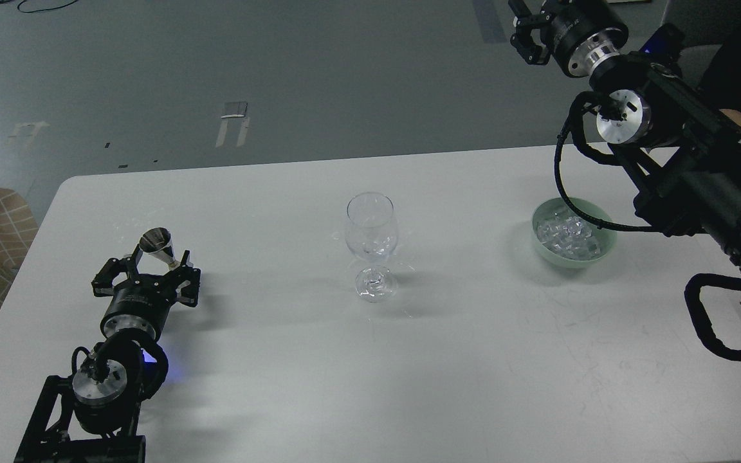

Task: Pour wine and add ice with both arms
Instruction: 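Close the left gripper around the metal jigger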

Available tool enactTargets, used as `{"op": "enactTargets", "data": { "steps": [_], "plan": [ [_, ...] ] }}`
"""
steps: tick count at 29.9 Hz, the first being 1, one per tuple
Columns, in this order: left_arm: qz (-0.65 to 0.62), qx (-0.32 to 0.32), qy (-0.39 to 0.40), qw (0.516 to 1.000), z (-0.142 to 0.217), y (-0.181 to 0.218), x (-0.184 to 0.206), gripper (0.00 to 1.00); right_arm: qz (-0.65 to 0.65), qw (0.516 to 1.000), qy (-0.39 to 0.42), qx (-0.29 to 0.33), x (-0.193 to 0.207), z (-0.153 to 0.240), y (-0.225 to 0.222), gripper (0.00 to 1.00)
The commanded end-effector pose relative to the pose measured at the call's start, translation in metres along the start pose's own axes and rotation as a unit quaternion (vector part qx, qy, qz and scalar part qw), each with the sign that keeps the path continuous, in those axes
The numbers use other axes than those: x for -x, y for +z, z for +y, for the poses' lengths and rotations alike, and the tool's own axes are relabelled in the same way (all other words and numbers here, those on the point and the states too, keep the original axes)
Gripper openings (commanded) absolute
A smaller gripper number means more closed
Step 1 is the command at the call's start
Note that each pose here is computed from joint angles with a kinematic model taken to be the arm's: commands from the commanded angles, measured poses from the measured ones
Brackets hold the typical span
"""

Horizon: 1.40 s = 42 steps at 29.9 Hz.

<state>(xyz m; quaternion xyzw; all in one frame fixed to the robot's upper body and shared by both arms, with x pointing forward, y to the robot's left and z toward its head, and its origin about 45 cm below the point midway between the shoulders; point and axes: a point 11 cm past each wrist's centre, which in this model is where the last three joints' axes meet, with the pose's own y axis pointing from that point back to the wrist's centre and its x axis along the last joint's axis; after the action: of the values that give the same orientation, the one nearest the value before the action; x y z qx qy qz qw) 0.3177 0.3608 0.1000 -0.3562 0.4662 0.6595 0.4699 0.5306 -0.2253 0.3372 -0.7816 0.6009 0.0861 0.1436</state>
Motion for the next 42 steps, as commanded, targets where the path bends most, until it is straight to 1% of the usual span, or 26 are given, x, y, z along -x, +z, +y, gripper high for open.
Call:
{"op": "enactTargets", "data": {
  "steps": [1,10,16,24,32,34,35,37,38,41,42],
  "plan": [
    [-0.001,0.002,0.003,1.0,-0.001,0.0,-0.002,0.73,-0.001,1.0,0.0,0.0,0.0,0.0,0.0,1.0],
    [0.001,0.003,0.007,1.0,-0.008,-0.001,-0.002,0.74,0.0,1.0,0.0,0.0,0.0,0.0,0.001,1.0],
    [0.001,0.002,0.001,1.0,-0.01,-0.002,0.003,0.72,0.0,1.0,0.0,0.001,0.0,0.0,0.001,1.0],
    [0.001,0.005,0.012,1.0,-0.013,-0.003,-0.003,0.57,-0.001,1.0,0.001,0.002,-0.001,0.001,0.003,1.0],
    [-0.001,0.009,0.011,1.0,-0.014,-0.002,-0.002,0.54,-0.001,1.0,0.001,0.002,-0.001,0.001,0.003,1.0],
    [-0.001,0.009,0.007,1.0,-0.014,-0.002,-0.001,0.48,0.001,1.0,0.0,0.003,0.0,0.001,0.003,1.0],
    [-0.001,0.009,0.007,1.0,-0.014,-0.002,-0.001,0.48,0.001,1.0,0.0,0.003,0.0,0.001,0.003,1.0],
    [0.0,0.009,0.005,1.0,-0.014,-0.002,0.001,0.45,0.001,1.0,0.0,0.004,-0.001,0.001,0.004,1.0],
    [-0.001,0.008,0.003,1.0,-0.015,-0.002,0.001,0.4,0.001,1.0,0.0,0.005,-0.001,0.002,0.005,1.0],
    [-0.002,0.008,0.001,1.0,-0.015,-0.002,0.002,0.38,0.001,1.0,0.0,0.005,-0.001,0.002,0.005,1.0],
    [-0.001,0.008,-0.001,1.0,-0.015,-0.002,0.003,0.36,0.001,1.0,0.0,0.005,-0.001,0.002,0.005,1.0]
  ]
}}
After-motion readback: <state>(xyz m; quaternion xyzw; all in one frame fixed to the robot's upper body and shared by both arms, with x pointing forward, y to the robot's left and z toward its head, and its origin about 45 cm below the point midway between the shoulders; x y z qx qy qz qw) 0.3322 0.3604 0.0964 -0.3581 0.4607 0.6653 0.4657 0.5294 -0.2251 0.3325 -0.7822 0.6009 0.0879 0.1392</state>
